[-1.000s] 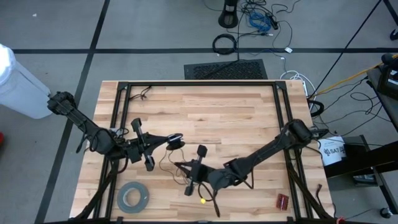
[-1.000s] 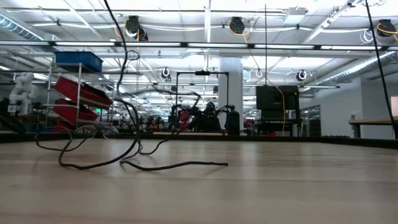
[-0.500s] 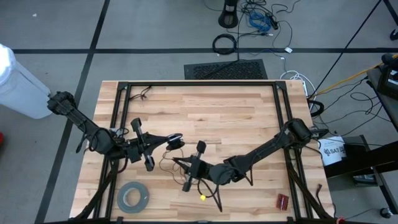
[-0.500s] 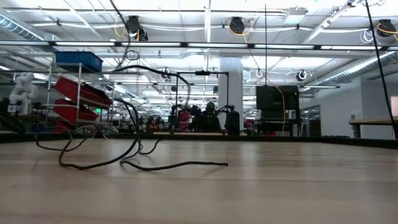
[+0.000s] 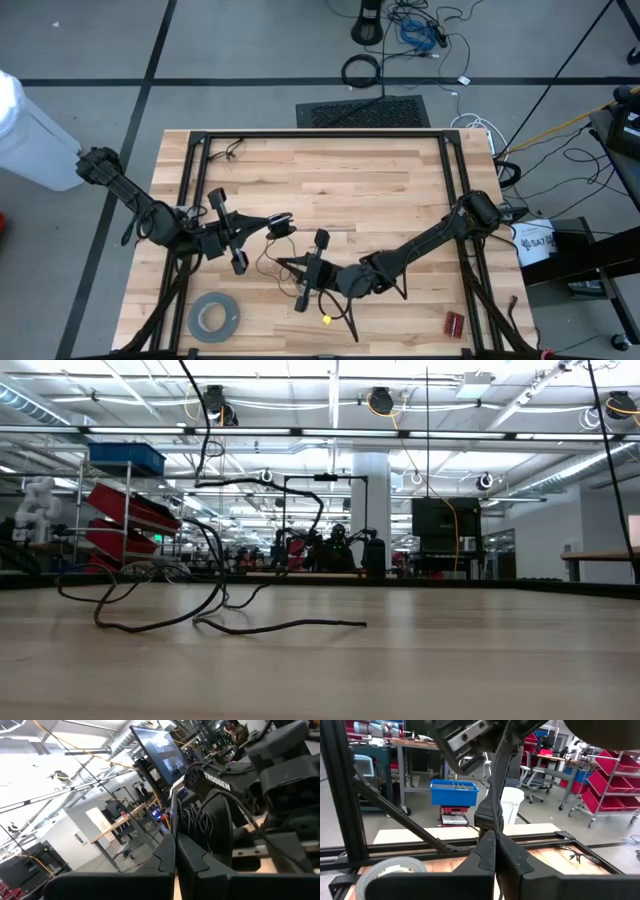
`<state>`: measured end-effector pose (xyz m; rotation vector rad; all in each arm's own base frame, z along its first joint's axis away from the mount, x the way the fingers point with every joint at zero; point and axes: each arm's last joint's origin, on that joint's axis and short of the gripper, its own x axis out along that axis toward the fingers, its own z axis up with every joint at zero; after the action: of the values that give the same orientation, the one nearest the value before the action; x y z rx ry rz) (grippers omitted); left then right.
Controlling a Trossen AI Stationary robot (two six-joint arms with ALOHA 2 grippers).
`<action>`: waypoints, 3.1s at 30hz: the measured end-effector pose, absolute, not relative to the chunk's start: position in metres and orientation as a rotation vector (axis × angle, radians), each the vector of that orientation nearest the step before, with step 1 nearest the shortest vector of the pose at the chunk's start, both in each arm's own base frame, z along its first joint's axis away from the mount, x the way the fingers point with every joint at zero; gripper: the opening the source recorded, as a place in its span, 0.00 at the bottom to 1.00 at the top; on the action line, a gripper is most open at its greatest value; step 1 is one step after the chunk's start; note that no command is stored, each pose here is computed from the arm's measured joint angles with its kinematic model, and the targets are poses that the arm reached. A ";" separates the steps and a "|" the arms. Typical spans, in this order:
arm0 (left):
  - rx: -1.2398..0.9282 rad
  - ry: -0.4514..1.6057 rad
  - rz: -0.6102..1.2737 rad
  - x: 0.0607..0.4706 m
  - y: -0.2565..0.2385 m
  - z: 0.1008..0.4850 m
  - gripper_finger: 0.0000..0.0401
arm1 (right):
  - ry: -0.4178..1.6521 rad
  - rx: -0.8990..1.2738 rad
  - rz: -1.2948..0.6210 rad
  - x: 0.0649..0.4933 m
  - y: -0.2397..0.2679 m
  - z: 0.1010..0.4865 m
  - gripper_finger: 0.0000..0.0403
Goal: Coil cords
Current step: Uncoil the black wire from the spool
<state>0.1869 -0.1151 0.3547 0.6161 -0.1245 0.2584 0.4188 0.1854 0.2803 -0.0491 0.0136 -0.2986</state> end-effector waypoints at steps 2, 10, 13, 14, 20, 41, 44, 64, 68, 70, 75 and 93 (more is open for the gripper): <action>0.609 -0.132 0.260 0.187 -0.115 0.355 0.00 | 0.005 -0.038 -0.286 0.422 0.181 0.279 0.00; 0.603 -0.138 0.261 0.187 -0.115 0.356 0.00 | 0.055 -0.064 -0.294 0.433 0.167 0.265 0.00; 0.597 -0.157 0.231 0.186 -0.116 0.357 0.00 | 0.148 -0.074 -0.314 0.434 0.160 0.255 0.00; 0.591 -0.162 0.219 0.186 -0.118 0.357 0.00 | 0.185 -0.082 -0.325 0.434 0.158 0.251 0.00; 0.575 -0.187 0.191 0.181 -0.122 0.359 0.00 | 0.413 -0.101 -0.416 0.425 0.149 0.226 0.00; 0.662 -0.065 0.171 0.173 -0.122 0.350 0.00 | 0.512 -0.122 -0.466 0.360 0.169 0.276 0.16; 0.691 -0.043 0.097 0.176 -0.126 0.342 0.00 | 0.455 -0.220 -0.448 0.356 0.169 0.296 0.21; 0.738 -0.067 -0.068 0.186 -0.133 0.333 0.00 | 0.228 -0.469 -0.121 0.351 0.158 0.360 0.35; 0.765 -0.022 -0.055 0.194 -0.131 0.326 0.00 | 0.174 -0.477 -0.122 0.353 0.162 0.364 0.35; 0.774 -0.005 -0.048 0.197 -0.130 0.323 0.00 | 0.170 -0.472 -0.122 0.352 0.162 0.364 0.35; 0.771 0.005 -0.038 0.201 -0.129 0.321 0.00 | 0.162 -0.466 -0.065 0.353 0.164 0.363 0.35; 0.750 0.004 -0.039 0.203 -0.127 0.321 0.00 | 0.240 -0.503 -0.085 0.360 0.155 0.352 0.25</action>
<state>0.2026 -0.1270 0.3211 0.7504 0.0040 -0.0388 0.3599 0.1550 0.3519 -0.5030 0.2401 -0.0853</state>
